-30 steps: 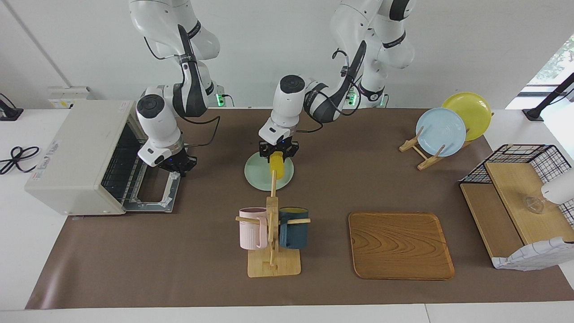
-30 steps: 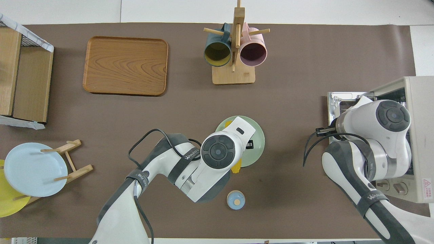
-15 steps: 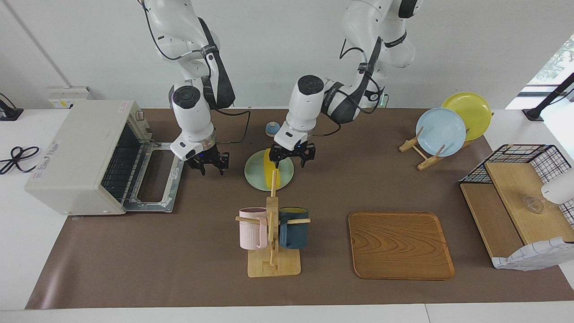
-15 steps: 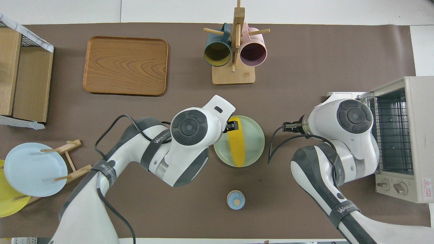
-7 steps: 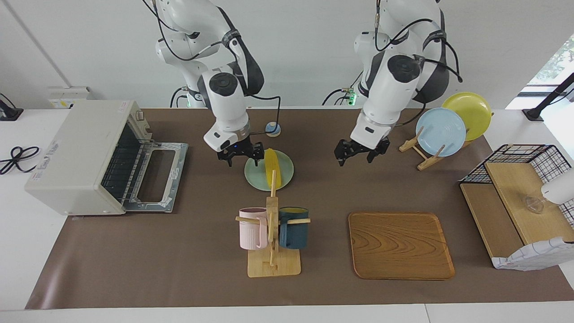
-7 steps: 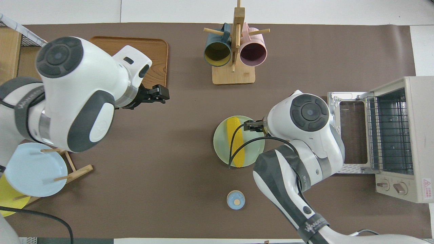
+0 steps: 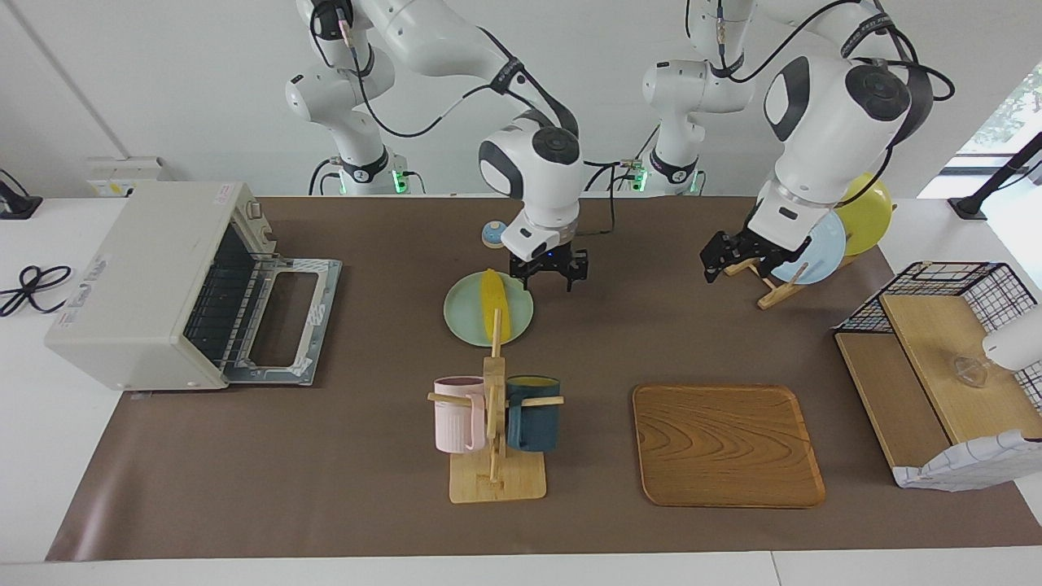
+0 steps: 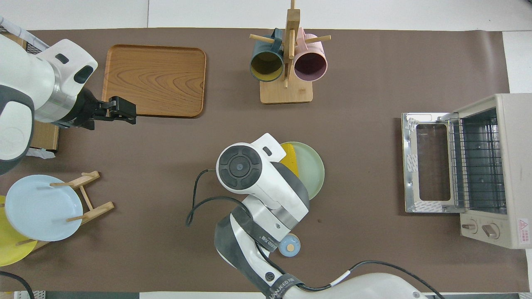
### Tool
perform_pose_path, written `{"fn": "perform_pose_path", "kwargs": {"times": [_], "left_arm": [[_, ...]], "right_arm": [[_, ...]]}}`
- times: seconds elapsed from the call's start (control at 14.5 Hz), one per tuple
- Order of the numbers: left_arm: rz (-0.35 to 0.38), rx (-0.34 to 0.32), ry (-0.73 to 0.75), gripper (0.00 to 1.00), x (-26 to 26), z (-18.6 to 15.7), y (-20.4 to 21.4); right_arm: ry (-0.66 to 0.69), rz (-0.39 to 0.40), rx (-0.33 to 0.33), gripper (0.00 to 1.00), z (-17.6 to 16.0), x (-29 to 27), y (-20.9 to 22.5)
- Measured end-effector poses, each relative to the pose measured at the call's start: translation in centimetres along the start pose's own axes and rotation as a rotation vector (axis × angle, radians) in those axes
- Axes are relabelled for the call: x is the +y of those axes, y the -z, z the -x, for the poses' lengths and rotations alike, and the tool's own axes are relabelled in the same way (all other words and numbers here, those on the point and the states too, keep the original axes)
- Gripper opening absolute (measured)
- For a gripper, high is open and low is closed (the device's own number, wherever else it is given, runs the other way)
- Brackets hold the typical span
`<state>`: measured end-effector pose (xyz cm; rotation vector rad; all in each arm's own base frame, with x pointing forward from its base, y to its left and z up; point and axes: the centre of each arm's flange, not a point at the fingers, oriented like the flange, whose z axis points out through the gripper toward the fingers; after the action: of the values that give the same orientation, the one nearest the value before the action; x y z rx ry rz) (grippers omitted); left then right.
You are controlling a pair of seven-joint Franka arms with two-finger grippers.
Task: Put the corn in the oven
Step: 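Withdraw the left gripper while the right gripper grasps the green plate, then carry the plate with corn into the oven with the right gripper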
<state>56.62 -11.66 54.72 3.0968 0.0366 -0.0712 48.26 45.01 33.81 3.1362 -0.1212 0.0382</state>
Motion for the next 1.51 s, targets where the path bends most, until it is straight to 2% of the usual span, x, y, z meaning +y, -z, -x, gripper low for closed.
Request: {"fn": "perform_pose_path", "kwargs": {"times": [0.14, 0.21, 0.34, 0.55, 0.83, 0.89, 1.17, 1.24, 1.51], "left_arm": [[-0.018, -0.033, -0.011, 1.0, -0.5, 1.2, 0.9], [-0.024, -0.051, -0.012, 1.0, -0.5, 1.7, 1.2], [-0.03, -0.076, -0.014, 1.0, -0.6, 2.7, 1.8], [-0.038, -0.105, -0.015, 1.0, -0.8, 3.9, 2.3], [-0.037, -0.1, -0.014, 1.0, -0.9, 4.0, 2.6], [-0.035, -0.096, -0.01, 1.0, -1.1, 3.9, 2.7], [-0.027, -0.063, 0.002, 1.0, -1.6, 3.3, 4.0], [-0.026, -0.056, 0.0, 1.0, -1.5, 3.3, 4.4], [-0.023, -0.053, -0.011, 1.0, -0.9, 3.3, 4.5]], "right_arm": [[0.004, 0.024, -0.007, 0.75, -0.3, 0.1, -1.8], [0.002, 0.029, -0.009, 0.74, -0.4, 0.2, -2.1], [0.007, 0.037, -0.01, 0.65, -0.3, 0.3, -2.3], [0.024, 0.062, -0.004, 0.63, 0.0, 0.7, -2.8], [0.04, 0.093, -0.013, 0.59, 0.9, 1.6, -4.4], [0.042, 0.097, -0.013, 0.55, 1.0, 1.7, -4.5], [0.056, 0.118, -0.008, 0.09, 1.1, 2.0, -4.3], [0.067, 0.134, 0.003, 0.03, 1.0, 2.2, -3.9], [0.135, 0.238, -0.009, 0.03, 1.1, 3.2, -3.2]]}}
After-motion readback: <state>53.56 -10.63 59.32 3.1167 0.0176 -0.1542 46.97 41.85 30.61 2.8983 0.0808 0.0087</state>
